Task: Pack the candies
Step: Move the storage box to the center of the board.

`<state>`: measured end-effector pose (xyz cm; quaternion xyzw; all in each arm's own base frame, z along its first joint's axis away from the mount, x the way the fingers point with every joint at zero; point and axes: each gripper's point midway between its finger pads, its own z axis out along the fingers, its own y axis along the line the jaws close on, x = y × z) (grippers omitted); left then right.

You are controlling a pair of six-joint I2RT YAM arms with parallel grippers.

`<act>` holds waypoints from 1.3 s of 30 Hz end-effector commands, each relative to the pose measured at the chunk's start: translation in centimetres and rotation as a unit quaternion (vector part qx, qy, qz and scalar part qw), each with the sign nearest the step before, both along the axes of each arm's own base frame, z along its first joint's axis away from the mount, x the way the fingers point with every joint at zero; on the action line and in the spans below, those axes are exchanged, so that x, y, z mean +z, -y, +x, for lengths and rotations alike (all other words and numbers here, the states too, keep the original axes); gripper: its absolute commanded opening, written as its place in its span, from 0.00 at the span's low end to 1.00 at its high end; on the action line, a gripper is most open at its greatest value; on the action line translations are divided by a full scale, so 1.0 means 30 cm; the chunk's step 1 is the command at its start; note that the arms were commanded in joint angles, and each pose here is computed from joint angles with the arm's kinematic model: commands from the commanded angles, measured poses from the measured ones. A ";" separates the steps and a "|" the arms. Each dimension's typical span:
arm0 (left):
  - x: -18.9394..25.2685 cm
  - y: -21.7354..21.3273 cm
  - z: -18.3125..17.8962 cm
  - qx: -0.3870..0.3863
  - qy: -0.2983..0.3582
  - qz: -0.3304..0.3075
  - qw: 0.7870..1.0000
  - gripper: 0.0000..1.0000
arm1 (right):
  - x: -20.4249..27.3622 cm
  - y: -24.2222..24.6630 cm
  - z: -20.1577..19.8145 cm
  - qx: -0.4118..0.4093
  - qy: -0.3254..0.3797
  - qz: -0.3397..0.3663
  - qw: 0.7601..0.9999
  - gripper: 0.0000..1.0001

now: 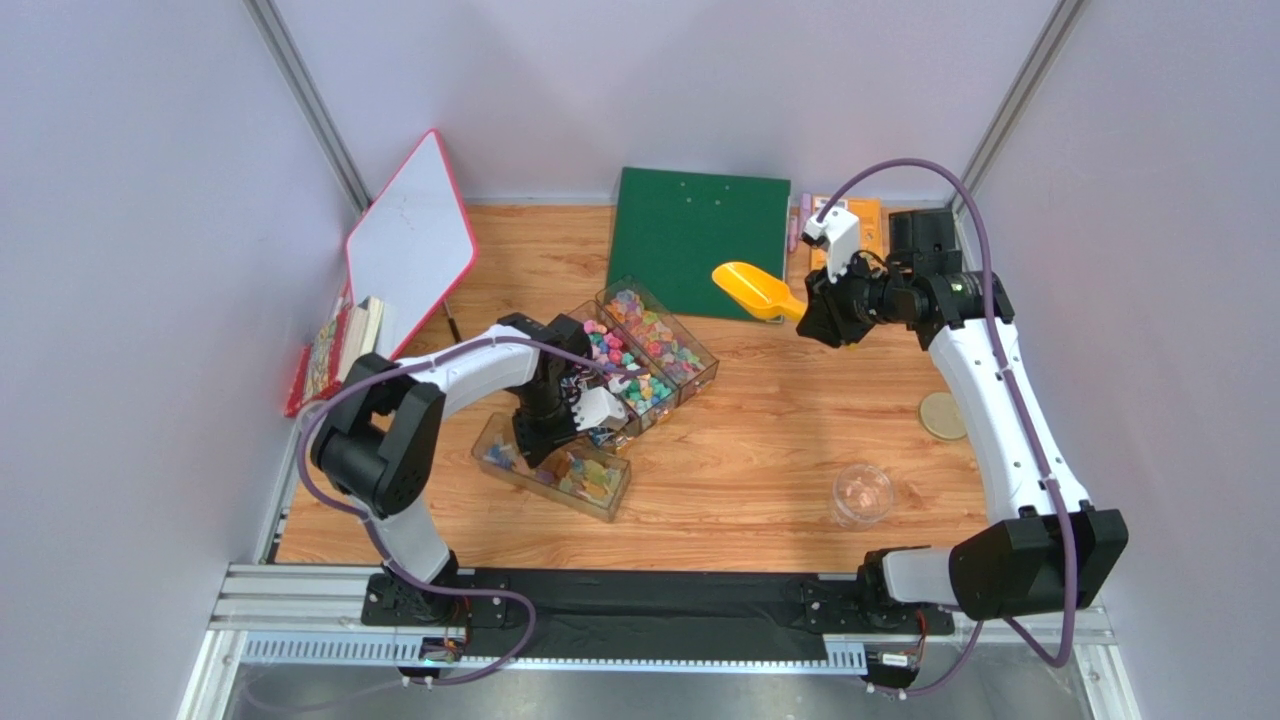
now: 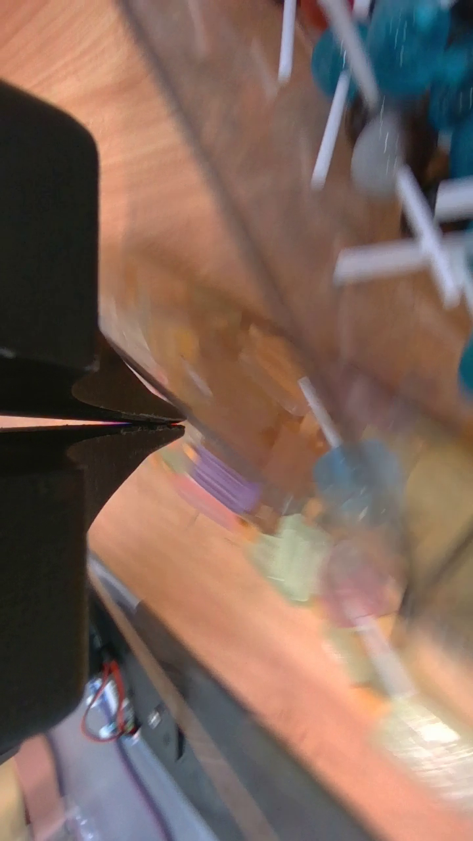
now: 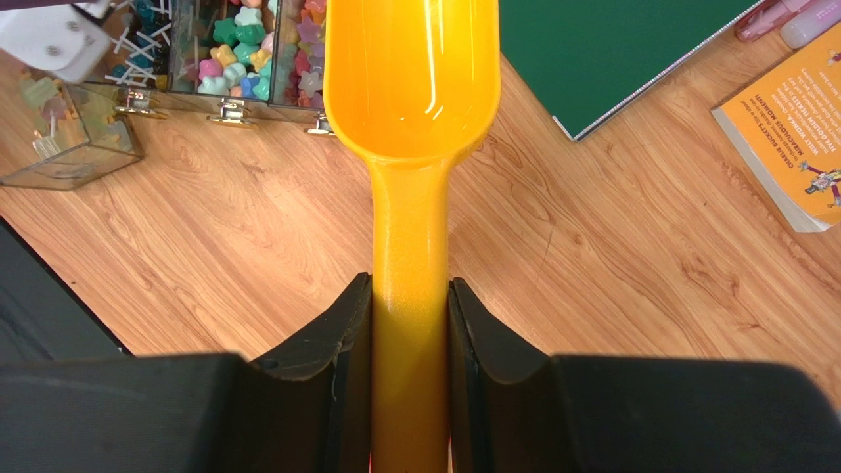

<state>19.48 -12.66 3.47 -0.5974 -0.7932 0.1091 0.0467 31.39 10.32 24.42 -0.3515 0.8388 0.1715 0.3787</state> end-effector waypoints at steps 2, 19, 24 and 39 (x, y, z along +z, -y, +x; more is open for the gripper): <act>-0.012 0.032 0.244 0.050 0.125 0.008 0.991 0.00 | 0.044 -0.007 0.018 -0.011 0.031 0.014 0.999 0.00; 0.067 0.362 0.197 -0.031 0.072 -0.095 0.992 0.01 | -0.028 0.057 0.018 -0.038 0.018 -0.011 0.999 0.00; 0.070 0.410 0.139 -0.047 0.044 -0.103 0.993 0.01 | -0.028 0.069 0.019 -0.042 0.019 -0.014 0.999 0.00; 0.083 0.684 0.158 -0.085 0.027 -0.176 0.980 0.02 | -0.046 0.121 0.010 -0.066 0.017 -0.032 0.997 0.00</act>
